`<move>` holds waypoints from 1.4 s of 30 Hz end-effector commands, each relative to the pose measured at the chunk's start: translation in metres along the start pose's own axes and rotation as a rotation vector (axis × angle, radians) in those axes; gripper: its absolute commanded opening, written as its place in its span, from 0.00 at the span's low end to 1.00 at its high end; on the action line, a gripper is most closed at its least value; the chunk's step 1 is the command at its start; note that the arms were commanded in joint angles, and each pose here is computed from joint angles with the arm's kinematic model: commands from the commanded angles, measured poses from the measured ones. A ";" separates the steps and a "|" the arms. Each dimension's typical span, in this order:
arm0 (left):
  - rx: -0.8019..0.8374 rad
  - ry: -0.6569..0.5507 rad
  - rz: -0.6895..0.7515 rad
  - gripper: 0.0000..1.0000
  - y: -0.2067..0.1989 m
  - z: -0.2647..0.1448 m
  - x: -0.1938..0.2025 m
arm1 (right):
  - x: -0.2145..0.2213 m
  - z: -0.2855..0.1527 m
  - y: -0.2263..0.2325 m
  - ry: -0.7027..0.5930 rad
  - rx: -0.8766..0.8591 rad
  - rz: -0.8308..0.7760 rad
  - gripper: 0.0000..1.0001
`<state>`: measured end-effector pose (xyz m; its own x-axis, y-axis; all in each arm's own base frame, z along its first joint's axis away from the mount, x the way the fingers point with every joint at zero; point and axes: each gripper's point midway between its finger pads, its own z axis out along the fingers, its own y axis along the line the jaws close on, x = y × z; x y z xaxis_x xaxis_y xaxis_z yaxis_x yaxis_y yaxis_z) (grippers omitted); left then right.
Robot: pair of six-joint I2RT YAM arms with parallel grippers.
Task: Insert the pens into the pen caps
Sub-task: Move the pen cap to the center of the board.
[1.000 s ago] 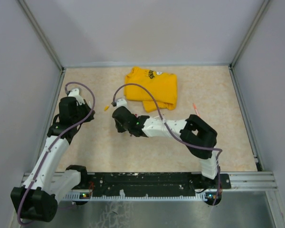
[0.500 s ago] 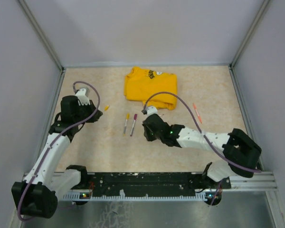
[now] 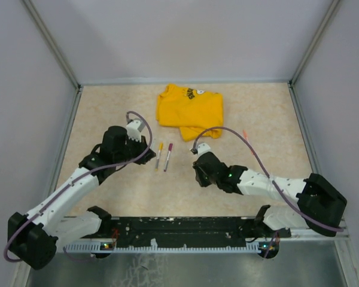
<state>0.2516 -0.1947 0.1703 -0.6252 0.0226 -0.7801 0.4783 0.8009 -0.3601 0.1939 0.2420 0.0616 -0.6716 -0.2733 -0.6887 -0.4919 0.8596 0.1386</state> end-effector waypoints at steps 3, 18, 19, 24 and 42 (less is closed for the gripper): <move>0.025 -0.032 0.066 0.00 -0.018 0.001 -0.006 | 0.003 0.014 0.002 0.051 -0.004 -0.080 0.12; -0.031 -0.047 0.093 0.00 -0.008 -0.002 -0.008 | 0.000 0.017 -0.004 0.080 0.045 -0.106 0.37; -0.036 -0.050 0.095 0.00 -0.007 -0.003 -0.009 | -0.003 0.014 -0.004 0.069 0.048 -0.101 0.37; -0.054 -0.053 0.100 0.00 -0.004 -0.002 -0.009 | -0.020 -0.003 0.006 0.008 -0.004 -0.042 0.38; -0.082 -0.046 0.098 0.00 0.002 -0.002 -0.007 | 0.015 -0.001 0.033 0.124 -0.118 0.133 0.41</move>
<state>0.2546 -0.1931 0.1697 -0.5667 0.0781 -0.8202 0.4796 0.8408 -0.2513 0.1682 0.2701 0.0628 -0.7726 -0.2430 -0.5865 -0.4941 0.8103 0.3151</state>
